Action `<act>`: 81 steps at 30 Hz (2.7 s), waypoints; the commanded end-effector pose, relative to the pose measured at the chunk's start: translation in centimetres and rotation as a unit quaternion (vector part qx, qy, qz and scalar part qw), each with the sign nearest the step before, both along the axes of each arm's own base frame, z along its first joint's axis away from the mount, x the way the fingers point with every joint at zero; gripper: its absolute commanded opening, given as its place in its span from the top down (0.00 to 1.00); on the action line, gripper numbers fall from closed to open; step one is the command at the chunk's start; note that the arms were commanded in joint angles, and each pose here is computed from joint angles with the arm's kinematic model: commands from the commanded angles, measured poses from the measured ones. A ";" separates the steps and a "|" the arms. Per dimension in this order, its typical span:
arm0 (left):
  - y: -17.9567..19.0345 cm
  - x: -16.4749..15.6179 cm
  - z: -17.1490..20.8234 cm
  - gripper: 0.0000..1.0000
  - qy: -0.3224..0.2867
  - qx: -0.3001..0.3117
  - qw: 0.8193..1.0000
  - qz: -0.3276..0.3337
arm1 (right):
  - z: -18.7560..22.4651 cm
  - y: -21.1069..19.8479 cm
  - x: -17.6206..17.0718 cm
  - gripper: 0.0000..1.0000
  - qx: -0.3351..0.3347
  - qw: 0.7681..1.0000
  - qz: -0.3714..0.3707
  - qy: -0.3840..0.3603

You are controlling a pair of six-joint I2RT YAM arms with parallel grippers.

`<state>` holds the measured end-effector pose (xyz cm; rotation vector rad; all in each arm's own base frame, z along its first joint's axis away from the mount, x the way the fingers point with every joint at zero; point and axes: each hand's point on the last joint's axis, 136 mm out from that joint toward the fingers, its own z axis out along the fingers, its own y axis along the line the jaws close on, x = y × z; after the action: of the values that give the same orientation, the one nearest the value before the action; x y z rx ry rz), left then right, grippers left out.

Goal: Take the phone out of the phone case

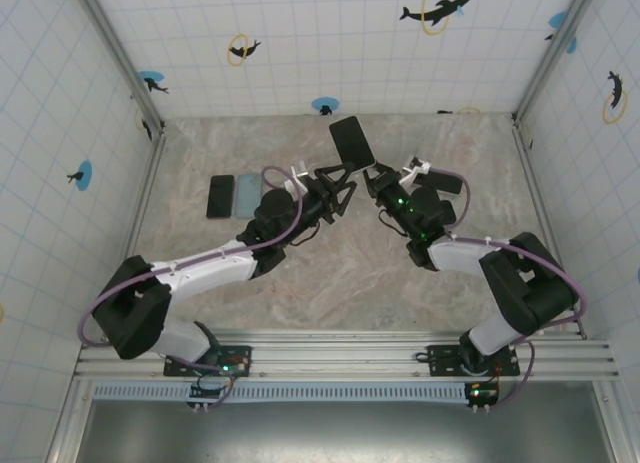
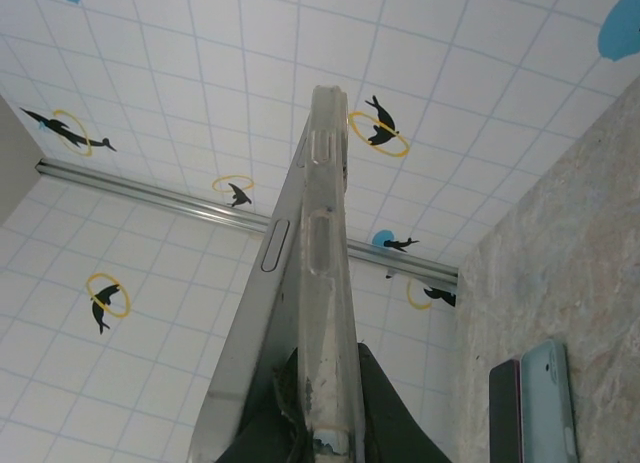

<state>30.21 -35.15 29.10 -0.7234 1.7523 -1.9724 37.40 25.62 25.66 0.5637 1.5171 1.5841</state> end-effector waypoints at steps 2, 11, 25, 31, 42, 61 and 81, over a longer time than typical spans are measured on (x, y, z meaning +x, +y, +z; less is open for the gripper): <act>-0.3 0.6 1.9 0.41 -0.003 -0.048 0.999 0.005 | 5.4 -0.1 -0.2 0.99 0.048 0.996 -0.010 -0.074; 0.0 1.0 1.7 0.46 -0.003 -0.066 0.998 0.017 | 5.6 0.5 -0.5 0.99 0.055 0.995 0.004 -0.082; 0.0 1.2 -1.2 0.52 0.021 -0.023 0.999 0.016 | 5.9 0.6 -0.9 1.00 0.057 0.994 0.009 -0.088; 0.5 1.7 -1.4 0.55 0.019 -0.013 0.999 0.022 | 5.9 0.7 -1.1 1.00 0.059 0.994 0.015 -0.090; 0.7 2.5 -1.2 0.59 0.014 -0.016 0.999 0.028 | 5.9 1.0 -1.7 1.00 0.061 0.994 0.024 -0.092; 2.8 3.9 -2.6 0.67 0.011 0.098 0.991 0.089 | 4.9 2.4 -4.2 1.00 0.010 0.995 0.025 -0.094; 3.5 4.4 0.2 0.90 0.007 0.025 0.994 0.111 | 2.1 1.2 -4.4 1.00 -0.010 0.997 -0.064 -0.032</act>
<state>33.49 -32.37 27.17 -0.8608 1.7395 -1.7534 33.28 28.21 25.47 0.5528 1.5156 1.4834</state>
